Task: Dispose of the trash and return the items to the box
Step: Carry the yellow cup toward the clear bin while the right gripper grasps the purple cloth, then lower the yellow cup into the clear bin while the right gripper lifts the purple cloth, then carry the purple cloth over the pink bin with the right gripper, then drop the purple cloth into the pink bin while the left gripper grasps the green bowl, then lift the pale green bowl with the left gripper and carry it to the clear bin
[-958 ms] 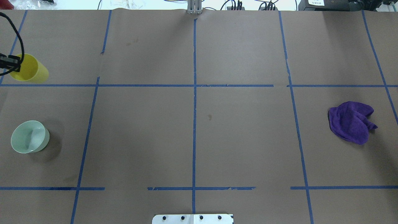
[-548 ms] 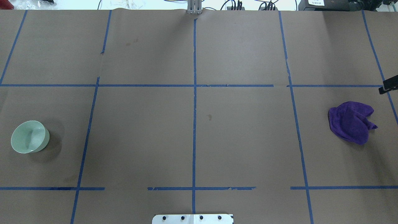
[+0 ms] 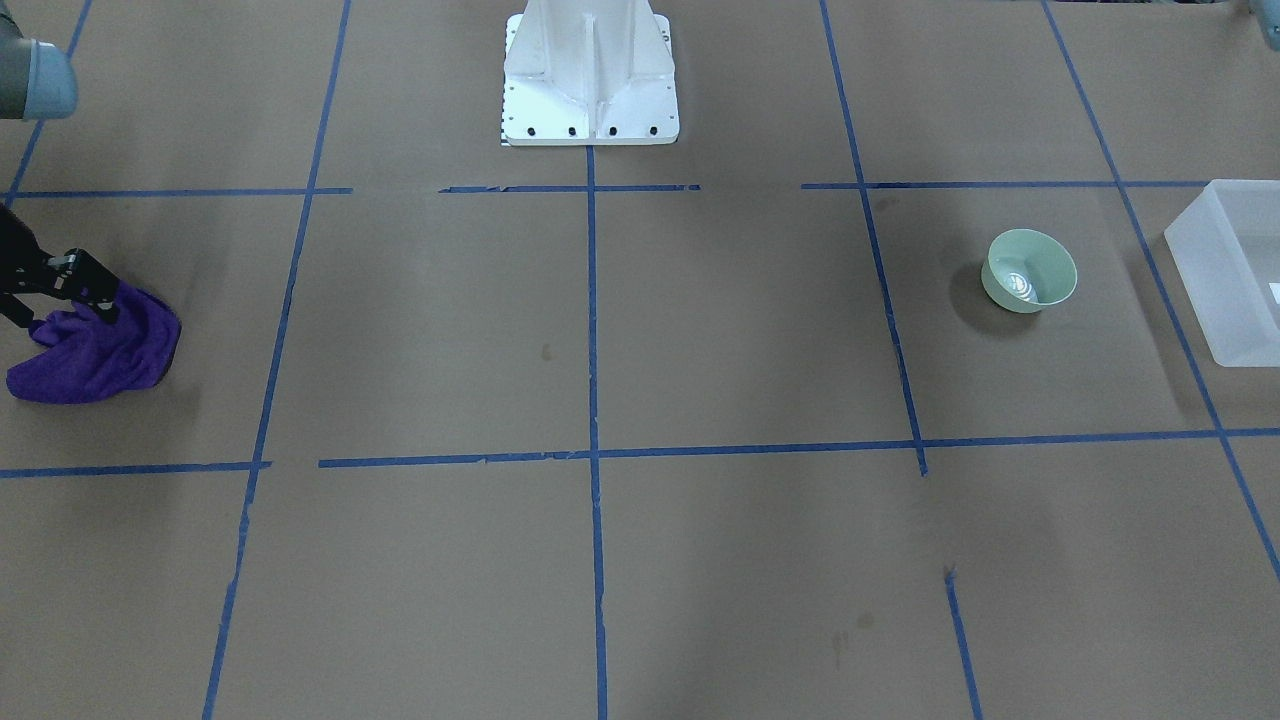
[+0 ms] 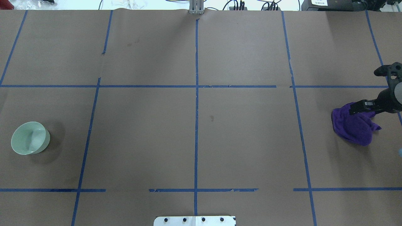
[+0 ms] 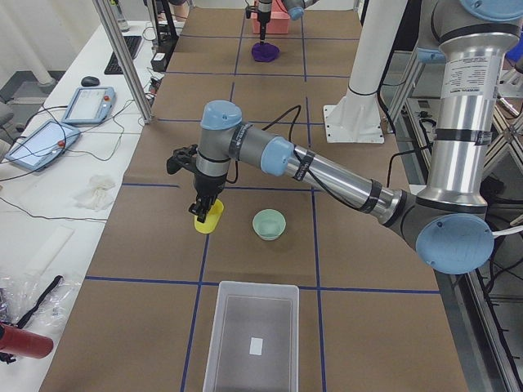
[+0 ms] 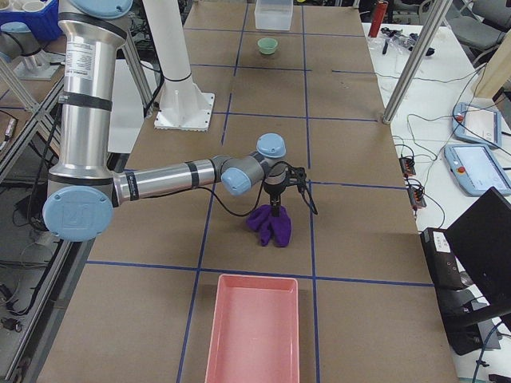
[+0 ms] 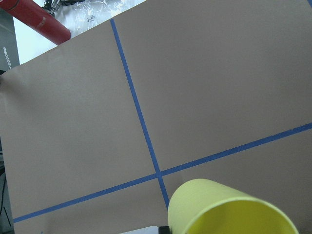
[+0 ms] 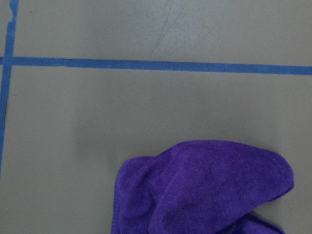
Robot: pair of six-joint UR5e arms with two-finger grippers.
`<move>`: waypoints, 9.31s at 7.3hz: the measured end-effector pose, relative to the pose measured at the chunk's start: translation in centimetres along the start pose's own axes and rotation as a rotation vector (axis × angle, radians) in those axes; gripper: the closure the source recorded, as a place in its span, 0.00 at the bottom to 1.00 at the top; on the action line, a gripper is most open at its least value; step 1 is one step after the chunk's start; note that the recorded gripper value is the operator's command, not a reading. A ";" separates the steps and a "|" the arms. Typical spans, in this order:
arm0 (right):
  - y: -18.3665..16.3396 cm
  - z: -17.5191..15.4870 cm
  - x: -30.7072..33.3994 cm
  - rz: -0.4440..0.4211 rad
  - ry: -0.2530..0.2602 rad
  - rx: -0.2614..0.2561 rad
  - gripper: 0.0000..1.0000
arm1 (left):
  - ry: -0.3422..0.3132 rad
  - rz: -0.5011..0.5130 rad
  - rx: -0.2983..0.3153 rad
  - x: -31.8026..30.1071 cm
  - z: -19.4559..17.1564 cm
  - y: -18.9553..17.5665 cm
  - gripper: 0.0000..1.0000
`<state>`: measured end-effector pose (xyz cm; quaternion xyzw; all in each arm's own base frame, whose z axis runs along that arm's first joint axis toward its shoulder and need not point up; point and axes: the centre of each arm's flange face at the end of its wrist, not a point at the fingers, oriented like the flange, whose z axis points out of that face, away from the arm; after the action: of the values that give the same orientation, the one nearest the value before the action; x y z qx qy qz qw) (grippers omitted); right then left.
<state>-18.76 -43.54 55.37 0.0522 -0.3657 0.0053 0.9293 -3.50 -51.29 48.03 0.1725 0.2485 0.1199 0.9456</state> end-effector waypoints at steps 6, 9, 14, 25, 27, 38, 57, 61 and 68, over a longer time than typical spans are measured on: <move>0.6 2.1 1.0 -0.060 0.030 -0.033 1.00 | -0.007 0.027 0.008 -3.3 4.4 2.4 1.00; -1.1 -1.7 2.6 -0.003 -0.017 0.001 1.00 | -0.008 0.027 0.007 -4.2 6.3 4.5 1.00; -3.5 -13.7 8.4 0.149 -0.170 0.124 1.00 | 0.036 -0.016 -0.053 -5.6 10.6 13.4 1.00; -2.2 -25.7 13.0 0.178 -0.272 0.329 1.00 | 0.196 -0.086 -0.139 -9.3 18.3 21.1 0.00; -1.7 -26.2 14.0 0.159 -0.260 0.347 1.00 | 0.201 -0.072 -0.117 -9.2 18.1 20.6 0.00; 4.7 -23.1 29.1 -0.090 0.085 0.042 1.00 | 0.334 -0.285 0.081 6.9 12.7 9.9 0.02; 2.4 -16.6 39.0 -0.207 0.109 0.037 0.00 | 0.370 -0.265 -0.068 17.8 19.7 15.6 1.00; 2.9 -21.0 33.5 -0.116 0.004 0.117 0.00 | 0.390 -0.267 -0.055 17.8 17.9 15.6 1.00; 0.0 -22.9 19.7 0.012 -0.022 0.076 0.00 | 0.250 -0.148 0.080 -0.2 10.8 15.2 1.00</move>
<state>11.23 -41.77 52.17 0.0854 -0.3755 0.0240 0.9225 -0.32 -40.36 62.78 0.1749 0.3808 0.0604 0.9060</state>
